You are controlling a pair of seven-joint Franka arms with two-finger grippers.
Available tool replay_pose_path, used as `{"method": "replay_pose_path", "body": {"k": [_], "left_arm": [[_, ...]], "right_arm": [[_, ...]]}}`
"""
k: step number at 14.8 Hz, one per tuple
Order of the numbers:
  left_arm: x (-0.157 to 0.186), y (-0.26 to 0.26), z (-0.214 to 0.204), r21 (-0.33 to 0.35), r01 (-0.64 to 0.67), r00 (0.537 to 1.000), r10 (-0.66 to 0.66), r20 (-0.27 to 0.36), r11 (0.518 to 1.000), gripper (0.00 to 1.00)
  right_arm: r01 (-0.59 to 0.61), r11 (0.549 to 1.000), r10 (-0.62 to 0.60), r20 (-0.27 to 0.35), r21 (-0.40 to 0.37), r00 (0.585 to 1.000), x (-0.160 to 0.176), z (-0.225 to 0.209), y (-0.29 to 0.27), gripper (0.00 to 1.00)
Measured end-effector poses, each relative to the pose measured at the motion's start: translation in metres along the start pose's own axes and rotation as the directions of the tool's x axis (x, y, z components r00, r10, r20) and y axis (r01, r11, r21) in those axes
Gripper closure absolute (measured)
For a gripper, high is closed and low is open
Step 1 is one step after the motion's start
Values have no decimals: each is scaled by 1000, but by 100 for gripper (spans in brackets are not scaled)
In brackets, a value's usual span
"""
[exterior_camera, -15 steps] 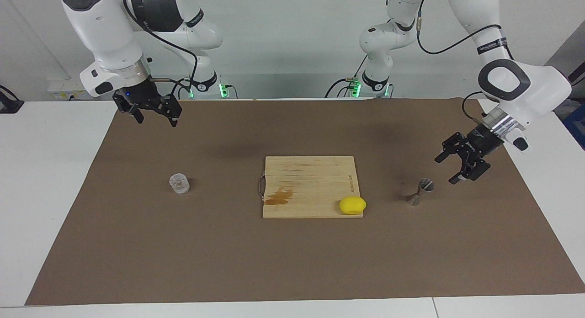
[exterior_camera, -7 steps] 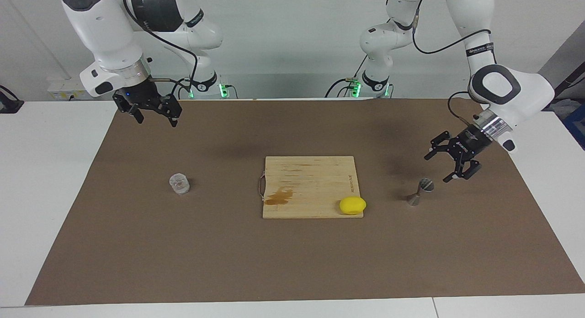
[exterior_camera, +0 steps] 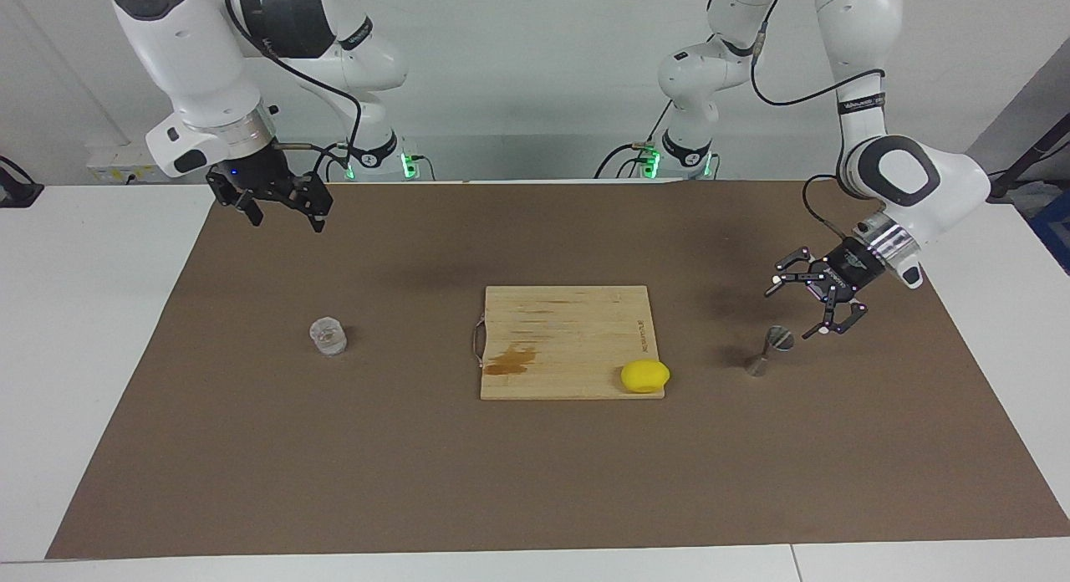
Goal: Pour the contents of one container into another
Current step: 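Close the left gripper around the small dark metal cup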
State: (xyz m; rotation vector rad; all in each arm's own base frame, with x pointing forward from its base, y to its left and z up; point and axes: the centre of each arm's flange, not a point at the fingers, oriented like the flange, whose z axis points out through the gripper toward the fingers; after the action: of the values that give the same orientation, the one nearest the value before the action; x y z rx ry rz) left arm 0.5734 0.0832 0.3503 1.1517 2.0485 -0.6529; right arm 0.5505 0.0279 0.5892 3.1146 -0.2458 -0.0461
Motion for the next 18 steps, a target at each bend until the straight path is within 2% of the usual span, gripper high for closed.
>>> {"method": "replay_pose_path", "body": {"k": [12, 14, 16, 17, 18], "left_arm": [[-7, 1, 22, -13, -5, 1000, 5, -6, 1000, 1], [-7, 1, 22, -14, -5, 1000, 5, -6, 1000, 4], [-7, 1, 22, -14, -3, 1000, 3, -6, 1000, 16], [-7, 1, 22, -14, -3, 1000, 3, -6, 1000, 16], [-7, 1, 22, -14, -2, 1000, 2, -6, 1000, 22]], "right_arm": [[0, 1000, 0, 0, 0, 1000, 0, 0, 0, 0], [0, 1000, 0, 0, 0, 1000, 0, 0, 0, 0], [0, 1000, 0, 0, 0, 1000, 0, 0, 0, 0], [0, 1000, 0, 0, 0, 1000, 0, 0, 0, 0], [0, 1000, 0, 0, 0, 1000, 0, 0, 0, 0]]}}
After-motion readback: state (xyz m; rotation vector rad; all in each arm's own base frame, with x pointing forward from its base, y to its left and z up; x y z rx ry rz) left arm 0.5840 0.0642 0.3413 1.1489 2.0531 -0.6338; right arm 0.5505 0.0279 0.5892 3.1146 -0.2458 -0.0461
